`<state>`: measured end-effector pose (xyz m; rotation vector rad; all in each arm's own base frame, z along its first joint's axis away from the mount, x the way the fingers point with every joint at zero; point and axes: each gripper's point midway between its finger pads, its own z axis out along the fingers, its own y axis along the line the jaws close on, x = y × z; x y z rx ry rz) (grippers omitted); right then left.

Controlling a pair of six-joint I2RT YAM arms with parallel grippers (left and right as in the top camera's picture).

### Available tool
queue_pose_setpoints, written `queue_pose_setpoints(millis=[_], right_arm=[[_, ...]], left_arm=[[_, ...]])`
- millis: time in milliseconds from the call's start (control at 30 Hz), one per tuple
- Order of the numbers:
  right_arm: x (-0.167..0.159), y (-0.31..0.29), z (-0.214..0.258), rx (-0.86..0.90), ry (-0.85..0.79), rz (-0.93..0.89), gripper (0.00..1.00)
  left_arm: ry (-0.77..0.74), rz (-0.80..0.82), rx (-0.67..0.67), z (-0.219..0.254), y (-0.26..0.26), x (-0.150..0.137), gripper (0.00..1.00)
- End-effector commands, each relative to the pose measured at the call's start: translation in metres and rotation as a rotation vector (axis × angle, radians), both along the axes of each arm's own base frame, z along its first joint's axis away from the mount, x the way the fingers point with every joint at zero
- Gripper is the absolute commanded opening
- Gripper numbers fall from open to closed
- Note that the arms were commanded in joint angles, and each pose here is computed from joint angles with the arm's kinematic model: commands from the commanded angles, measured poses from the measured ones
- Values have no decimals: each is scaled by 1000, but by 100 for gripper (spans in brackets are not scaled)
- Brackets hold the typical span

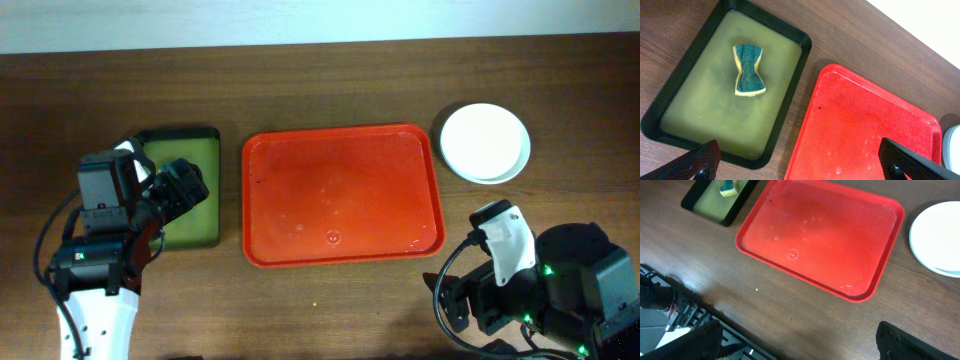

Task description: Clean dirty plates on tray and stack at the side

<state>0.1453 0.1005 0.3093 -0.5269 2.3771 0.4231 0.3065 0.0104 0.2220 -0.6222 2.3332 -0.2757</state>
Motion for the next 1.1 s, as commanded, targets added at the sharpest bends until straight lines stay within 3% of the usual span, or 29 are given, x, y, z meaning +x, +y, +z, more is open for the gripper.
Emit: queue_pose_setpoints(millis=[0, 267, 467, 600, 800, 1067], right_arm=[[-3, 3, -1, 13, 7, 12, 99], [-8, -11, 7, 23, -65, -34, 99], [-6, -37, 5, 86, -275, -180, 99], [2, -50, -27, 104, -441, -257, 99], [32, -45, -70, 168, -627, -266, 99], [75, -40, -105, 207, -737, -266, 99]], left_arm=[[-17, -6, -6, 6, 0, 0, 99], [-17, -6, -6, 6, 0, 0, 99], [-17, -6, -6, 6, 0, 0, 99], [-17, -6, -6, 6, 0, 0, 99], [-17, -6, -6, 6, 0, 0, 99], [-17, -6, -6, 6, 0, 0, 99]])
